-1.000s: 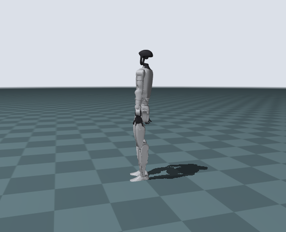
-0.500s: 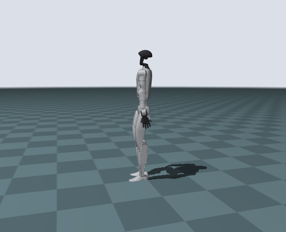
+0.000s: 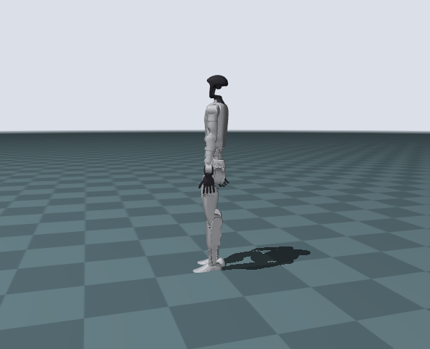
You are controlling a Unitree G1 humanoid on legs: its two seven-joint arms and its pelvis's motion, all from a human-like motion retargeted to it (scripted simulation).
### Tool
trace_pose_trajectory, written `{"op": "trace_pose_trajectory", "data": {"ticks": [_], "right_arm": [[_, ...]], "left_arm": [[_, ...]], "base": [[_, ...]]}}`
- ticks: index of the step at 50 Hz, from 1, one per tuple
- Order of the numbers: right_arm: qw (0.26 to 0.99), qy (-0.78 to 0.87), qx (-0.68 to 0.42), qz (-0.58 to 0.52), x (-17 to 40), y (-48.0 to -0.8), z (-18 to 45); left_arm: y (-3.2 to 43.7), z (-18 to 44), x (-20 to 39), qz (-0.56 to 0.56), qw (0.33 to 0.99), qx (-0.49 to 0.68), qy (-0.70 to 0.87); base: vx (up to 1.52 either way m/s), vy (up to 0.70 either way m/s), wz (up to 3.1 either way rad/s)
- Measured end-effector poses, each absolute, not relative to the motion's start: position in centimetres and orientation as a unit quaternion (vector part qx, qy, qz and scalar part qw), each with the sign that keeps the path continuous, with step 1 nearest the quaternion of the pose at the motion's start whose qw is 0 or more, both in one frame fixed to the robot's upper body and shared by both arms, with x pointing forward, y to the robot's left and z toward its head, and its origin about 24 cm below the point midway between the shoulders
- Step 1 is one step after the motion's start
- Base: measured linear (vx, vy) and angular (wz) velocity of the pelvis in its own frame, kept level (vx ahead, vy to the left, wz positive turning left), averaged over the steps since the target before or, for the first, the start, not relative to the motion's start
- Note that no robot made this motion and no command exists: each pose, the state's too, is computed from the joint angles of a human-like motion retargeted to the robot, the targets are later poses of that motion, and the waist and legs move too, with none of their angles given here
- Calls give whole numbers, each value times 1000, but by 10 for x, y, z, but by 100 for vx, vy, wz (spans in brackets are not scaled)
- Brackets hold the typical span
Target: In place motions
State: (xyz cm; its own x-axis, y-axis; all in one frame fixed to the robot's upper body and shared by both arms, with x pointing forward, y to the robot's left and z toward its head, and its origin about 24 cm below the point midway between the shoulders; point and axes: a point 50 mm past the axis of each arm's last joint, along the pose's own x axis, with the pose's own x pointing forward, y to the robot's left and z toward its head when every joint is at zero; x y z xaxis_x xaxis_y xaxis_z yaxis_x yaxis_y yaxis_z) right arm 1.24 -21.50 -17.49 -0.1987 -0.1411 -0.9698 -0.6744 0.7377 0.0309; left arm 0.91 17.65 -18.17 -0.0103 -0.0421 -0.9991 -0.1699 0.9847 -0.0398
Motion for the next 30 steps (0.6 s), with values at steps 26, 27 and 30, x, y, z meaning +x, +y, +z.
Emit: {"op": "trace_pose_trajectory", "data": {"ticks": [26, 27, 30], "right_arm": [[565, 730, -287, 256, 16, -216, -175], [566, 735, -279, 250, 14, -216, -175], [568, 755, -243, 222, 3, -219, -174]], "left_arm": [[153, -176, -70, 90, 617, -141, 769], [151, -177, -68, 94, 618, -146, 766], [155, -178, -58, 89, 628, -130, 762]], "base": [[-5, 5, 33], [-3, 3, -77], [-2, -1, -123]]}}
